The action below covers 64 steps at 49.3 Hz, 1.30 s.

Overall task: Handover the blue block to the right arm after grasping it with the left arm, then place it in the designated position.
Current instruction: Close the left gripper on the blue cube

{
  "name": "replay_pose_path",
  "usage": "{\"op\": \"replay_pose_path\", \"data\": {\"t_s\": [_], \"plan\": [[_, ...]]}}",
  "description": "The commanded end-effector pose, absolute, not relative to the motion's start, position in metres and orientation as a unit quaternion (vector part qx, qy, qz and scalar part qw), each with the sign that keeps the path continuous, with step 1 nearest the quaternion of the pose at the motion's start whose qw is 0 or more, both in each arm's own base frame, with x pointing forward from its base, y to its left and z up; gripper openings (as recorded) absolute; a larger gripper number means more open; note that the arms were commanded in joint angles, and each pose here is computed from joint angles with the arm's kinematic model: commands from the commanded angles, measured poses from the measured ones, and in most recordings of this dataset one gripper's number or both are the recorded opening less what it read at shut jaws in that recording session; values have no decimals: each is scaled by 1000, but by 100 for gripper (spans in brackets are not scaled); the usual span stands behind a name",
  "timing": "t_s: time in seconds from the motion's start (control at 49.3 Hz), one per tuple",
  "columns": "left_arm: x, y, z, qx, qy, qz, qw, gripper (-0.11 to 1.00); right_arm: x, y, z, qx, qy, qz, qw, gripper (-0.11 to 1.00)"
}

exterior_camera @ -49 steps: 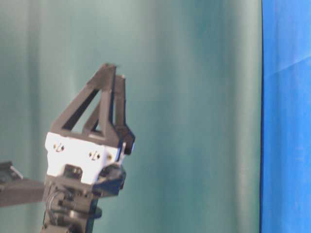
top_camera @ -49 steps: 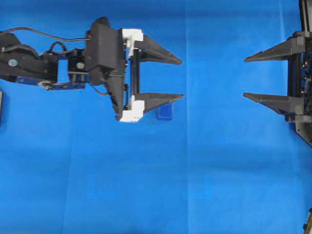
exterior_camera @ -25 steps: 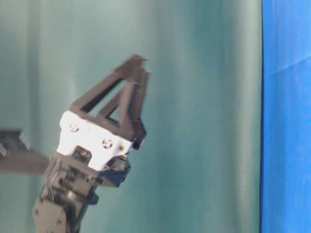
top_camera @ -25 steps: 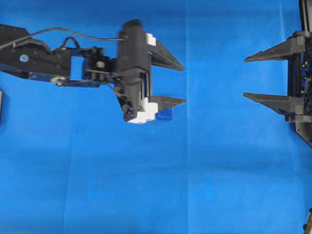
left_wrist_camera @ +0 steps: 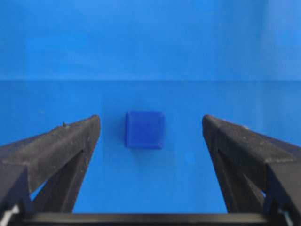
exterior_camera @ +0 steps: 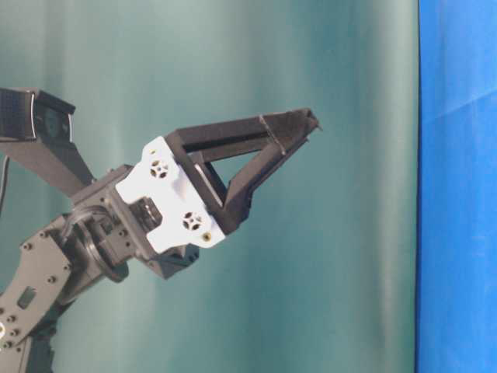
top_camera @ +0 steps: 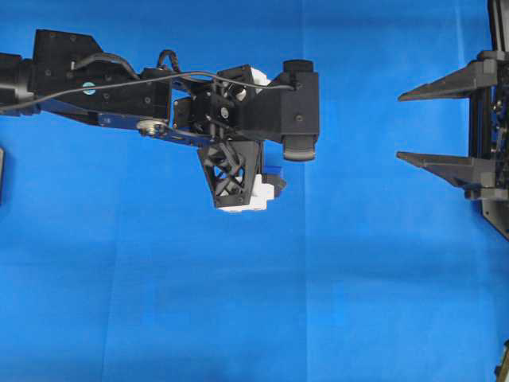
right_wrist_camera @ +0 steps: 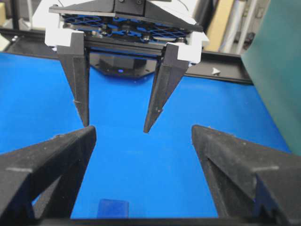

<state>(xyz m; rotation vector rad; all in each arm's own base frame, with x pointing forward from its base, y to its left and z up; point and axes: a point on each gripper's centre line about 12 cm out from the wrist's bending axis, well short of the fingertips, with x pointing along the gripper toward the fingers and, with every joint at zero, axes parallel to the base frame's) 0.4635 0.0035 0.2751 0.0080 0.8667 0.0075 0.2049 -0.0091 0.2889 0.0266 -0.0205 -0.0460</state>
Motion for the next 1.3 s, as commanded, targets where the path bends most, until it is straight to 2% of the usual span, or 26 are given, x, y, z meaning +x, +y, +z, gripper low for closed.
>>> {"op": "replay_pose_path", "data": {"t_s": [0.0,1.277], "plan": [[465,3,294,7,400,4,917,90,208,-9,299,15,-23,-23,999,94],[463,3,289,7,405,4,914,90,208,-9,299,15,-21,-23,999,94]]}}
